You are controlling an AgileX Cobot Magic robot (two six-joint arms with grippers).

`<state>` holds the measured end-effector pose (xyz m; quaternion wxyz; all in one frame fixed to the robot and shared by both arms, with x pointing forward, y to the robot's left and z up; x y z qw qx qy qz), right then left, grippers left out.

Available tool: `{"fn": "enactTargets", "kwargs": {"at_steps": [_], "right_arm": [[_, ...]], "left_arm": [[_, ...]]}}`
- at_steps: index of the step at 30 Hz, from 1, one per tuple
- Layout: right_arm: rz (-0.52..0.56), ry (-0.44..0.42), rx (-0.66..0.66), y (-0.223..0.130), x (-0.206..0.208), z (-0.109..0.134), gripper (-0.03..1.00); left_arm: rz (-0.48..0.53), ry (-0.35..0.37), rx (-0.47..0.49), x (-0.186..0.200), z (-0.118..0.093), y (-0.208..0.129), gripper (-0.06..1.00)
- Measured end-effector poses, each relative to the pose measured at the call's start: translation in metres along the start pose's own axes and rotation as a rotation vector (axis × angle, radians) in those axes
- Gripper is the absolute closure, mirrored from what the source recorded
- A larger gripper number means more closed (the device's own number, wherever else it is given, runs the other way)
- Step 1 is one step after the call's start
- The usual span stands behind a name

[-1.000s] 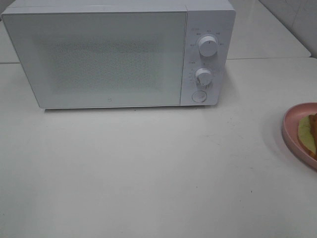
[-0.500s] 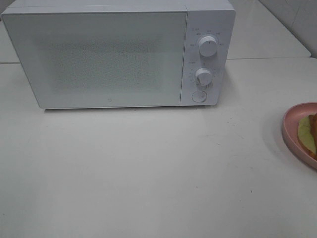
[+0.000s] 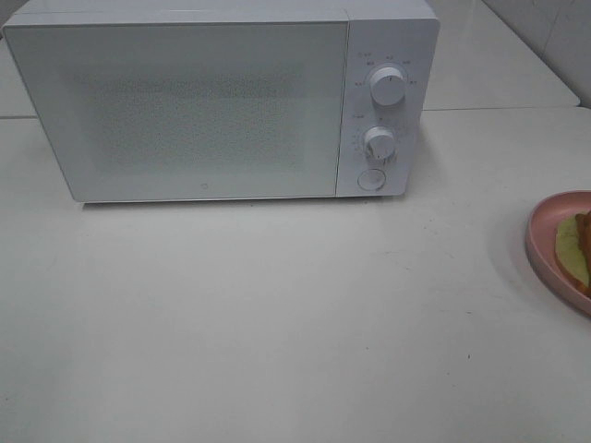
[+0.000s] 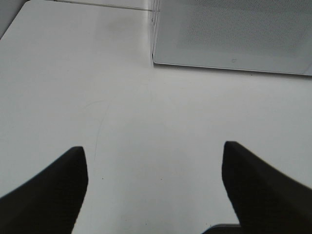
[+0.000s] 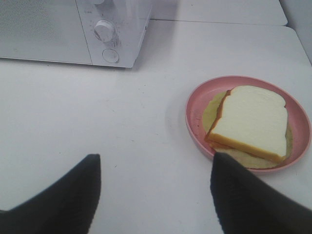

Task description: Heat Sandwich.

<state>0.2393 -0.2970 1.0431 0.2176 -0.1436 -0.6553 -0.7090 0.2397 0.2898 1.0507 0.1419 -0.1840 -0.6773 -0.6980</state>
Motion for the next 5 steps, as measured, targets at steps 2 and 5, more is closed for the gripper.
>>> {"fn": "enactTargets", "kwargs": {"at_steps": [2, 5], "right_arm": [[0.000, 0.000, 0.000, 0.0000, 0.0000, 0.0000, 0.32], [0.000, 0.000, 0.000, 0.0000, 0.0000, 0.0000, 0.32]], "left_arm": [[0.000, 0.000, 0.000, 0.0000, 0.0000, 0.0000, 0.22], [0.000, 0.000, 0.000, 0.0000, 0.0000, 0.0000, 0.22]]}}
Point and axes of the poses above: a point on each arm's last joint axis where the gripper is mounted, x pointing back along that axis away from the gripper, z along the wrist's bending axis when the last joint is at zero, y = z × x, the point moved 1 cm from there along -x, pointing out along that axis toward the gripper, and after that the axes turned 6 degrees about -x, right-handed, at the moved point
